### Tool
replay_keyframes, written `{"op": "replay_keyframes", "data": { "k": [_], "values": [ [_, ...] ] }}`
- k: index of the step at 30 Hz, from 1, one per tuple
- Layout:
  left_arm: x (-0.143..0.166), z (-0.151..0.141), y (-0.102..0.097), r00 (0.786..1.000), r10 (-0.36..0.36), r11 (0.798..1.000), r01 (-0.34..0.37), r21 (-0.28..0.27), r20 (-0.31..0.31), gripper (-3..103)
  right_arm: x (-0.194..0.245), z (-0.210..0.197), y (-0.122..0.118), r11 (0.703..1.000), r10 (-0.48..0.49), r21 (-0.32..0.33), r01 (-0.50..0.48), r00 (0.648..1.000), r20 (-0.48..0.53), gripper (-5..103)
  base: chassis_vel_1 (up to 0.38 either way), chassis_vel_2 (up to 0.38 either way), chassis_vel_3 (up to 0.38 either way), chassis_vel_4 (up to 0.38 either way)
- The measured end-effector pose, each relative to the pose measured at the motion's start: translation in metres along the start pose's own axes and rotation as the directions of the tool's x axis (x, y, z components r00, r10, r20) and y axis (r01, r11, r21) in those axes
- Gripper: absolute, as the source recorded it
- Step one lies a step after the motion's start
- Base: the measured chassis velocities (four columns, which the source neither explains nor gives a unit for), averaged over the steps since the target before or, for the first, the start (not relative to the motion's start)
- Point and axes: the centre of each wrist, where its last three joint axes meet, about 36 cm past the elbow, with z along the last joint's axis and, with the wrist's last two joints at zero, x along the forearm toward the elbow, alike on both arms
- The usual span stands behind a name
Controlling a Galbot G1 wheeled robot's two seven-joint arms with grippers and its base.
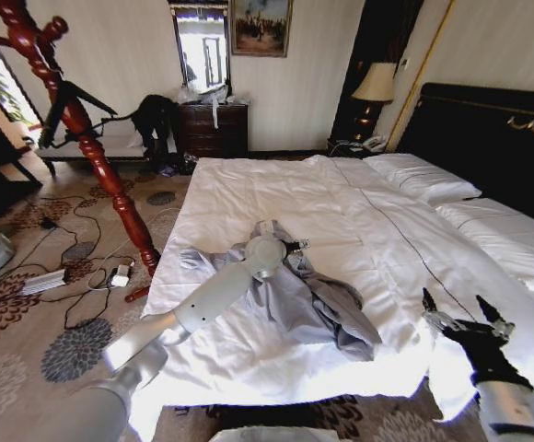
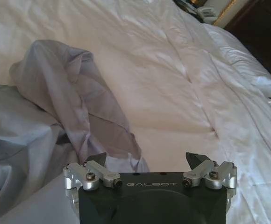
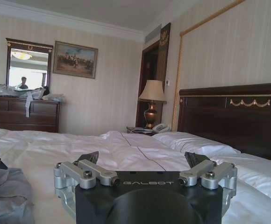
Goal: Pick up the clothes from the bed and hang them on the clothes hanger.
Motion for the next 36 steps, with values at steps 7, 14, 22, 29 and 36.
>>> {"op": "replay_keyframes", "data": {
  "k": [7,14,22,29,36],
  "values": [
    [-0.024,0.006,0.000,0.988,-0.150,0.989,0.149,-0.018,-0.028,89,0.000,0.004,-0.002,1.000,0.007,0.003,-0.007,1.000,-0.014,100,0.000,0.000,0.000,0.000],
    [-0.049,0.012,0.003,0.983,-0.178,0.984,0.177,-0.015,-0.049,92,-0.001,0.002,-0.002,1.000,0.003,0.003,-0.003,1.000,-0.011,100,0.000,0.000,0.000,0.000],
    [-0.052,0.002,-0.011,0.986,-0.165,0.986,0.165,-0.018,-0.019,92,-0.002,0.007,-0.003,1.000,0.005,-0.005,-0.005,1.000,-0.020,100,0.000,0.000,0.000,0.000],
    [-0.051,-0.008,-0.013,0.982,-0.189,0.982,0.189,-0.025,-0.017,92,-0.003,0.012,-0.004,1.000,0.009,-0.009,-0.009,1.000,-0.027,100,0.000,0.000,0.000,0.000],
    [-0.069,-0.002,0.005,0.974,-0.223,0.974,0.222,-0.049,-0.027,92,-0.002,0.009,-0.006,1.000,0.012,-0.006,-0.012,1.000,-0.015,100,0.000,0.000,0.000,0.000]
  ]
}}
